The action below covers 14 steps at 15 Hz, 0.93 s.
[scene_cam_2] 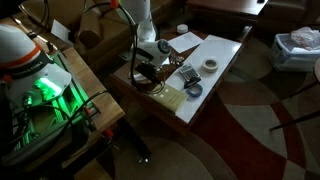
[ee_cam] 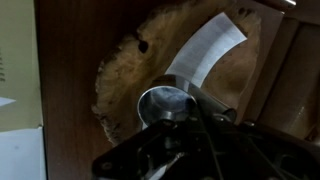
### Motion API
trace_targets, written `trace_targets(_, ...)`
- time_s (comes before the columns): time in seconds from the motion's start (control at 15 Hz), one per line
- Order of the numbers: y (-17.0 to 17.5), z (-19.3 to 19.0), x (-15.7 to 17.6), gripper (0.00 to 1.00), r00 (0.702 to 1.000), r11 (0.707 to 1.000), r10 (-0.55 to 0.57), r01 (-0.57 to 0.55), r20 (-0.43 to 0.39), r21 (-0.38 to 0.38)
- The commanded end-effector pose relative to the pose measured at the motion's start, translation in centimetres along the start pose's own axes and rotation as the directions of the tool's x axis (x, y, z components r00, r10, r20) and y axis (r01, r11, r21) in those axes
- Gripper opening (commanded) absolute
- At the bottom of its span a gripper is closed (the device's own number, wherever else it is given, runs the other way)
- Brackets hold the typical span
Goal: Pick up the scoop, then place it on the brown object
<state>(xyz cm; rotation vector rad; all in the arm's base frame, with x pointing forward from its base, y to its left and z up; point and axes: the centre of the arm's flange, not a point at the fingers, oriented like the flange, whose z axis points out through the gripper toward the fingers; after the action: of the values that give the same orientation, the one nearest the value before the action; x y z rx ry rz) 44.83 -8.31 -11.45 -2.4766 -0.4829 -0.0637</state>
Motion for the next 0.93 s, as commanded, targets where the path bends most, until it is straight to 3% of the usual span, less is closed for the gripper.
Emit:
trace_targets(0.0, 0.8, 1.0, 0.4, 0.01, 1.0, 1.0, 0.02, -0.02, -0.002, 0.001)
trace_targets(0.13, 1.0, 1.2, 0.5, 0.3, 1.0, 1.0, 0.023, -0.023, -0.003, 0.003)
trace_targets(0.6, 0.6, 0.3, 0.1, 0.81, 0.999, 0.999, 0.021, -0.022, -0.03, -0.024)
trace_targets(0.73, 0.3, -1.1, -0.3, 0.95, 0.998, 0.997, 0.022, -0.027, -0.067, -0.067)
trace_targets(0.87, 0.0, -2.8, -0.8, 1.0, 0.992, 0.988, 0.03, -0.048, -0.119, -0.148)
